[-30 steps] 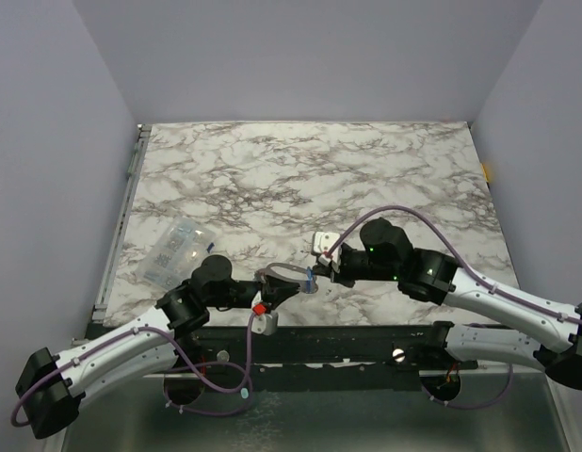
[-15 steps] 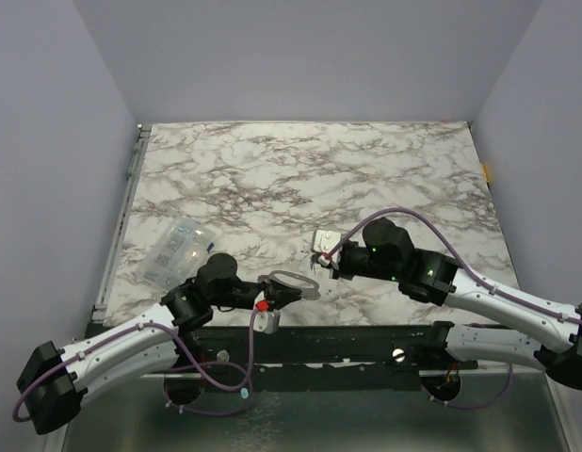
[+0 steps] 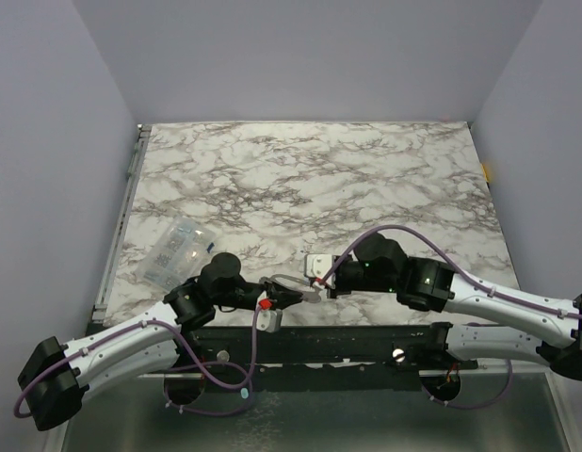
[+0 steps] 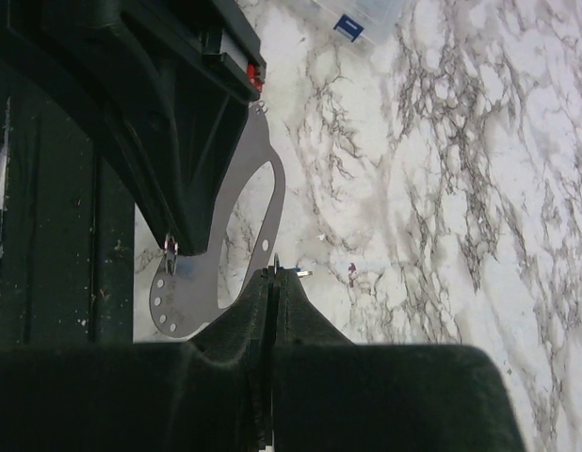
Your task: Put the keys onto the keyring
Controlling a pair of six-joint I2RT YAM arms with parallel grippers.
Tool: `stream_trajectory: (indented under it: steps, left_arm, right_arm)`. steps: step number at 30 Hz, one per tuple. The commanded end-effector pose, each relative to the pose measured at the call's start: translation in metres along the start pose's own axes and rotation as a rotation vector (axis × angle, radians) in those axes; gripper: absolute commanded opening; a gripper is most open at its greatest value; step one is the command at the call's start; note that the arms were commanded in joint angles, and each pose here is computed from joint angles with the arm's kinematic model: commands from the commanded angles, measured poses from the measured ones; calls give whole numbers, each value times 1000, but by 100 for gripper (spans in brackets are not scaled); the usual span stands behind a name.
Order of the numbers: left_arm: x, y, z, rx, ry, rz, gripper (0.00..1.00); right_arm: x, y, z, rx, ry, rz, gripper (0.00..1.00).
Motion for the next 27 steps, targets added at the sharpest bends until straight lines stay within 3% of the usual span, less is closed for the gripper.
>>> stream_trajectory:
  steps: [1, 12, 27]
  left_arm:
    - [5, 19, 3, -58, -23, 26, 0]
    - [3, 17, 4, -54, -32, 20, 0]
    - [0, 16, 6, -49, -44, 14, 0]
  right_arm:
    - [20, -8, 1, 31, 106, -28, 1]
    - [39, -2, 8, 57, 221, -39, 1]
    - [30, 9, 7, 36, 160, -52, 1]
Point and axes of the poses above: each gripper's point midway between its finger pads, its own z axis out along the fingers, its own x axis along the line the jaws close on, y = z × x, the point moved 5 cm from there along -z, back along the fingers, and after that the axes turned 9 degrees about -z, right-handed, at the moved point
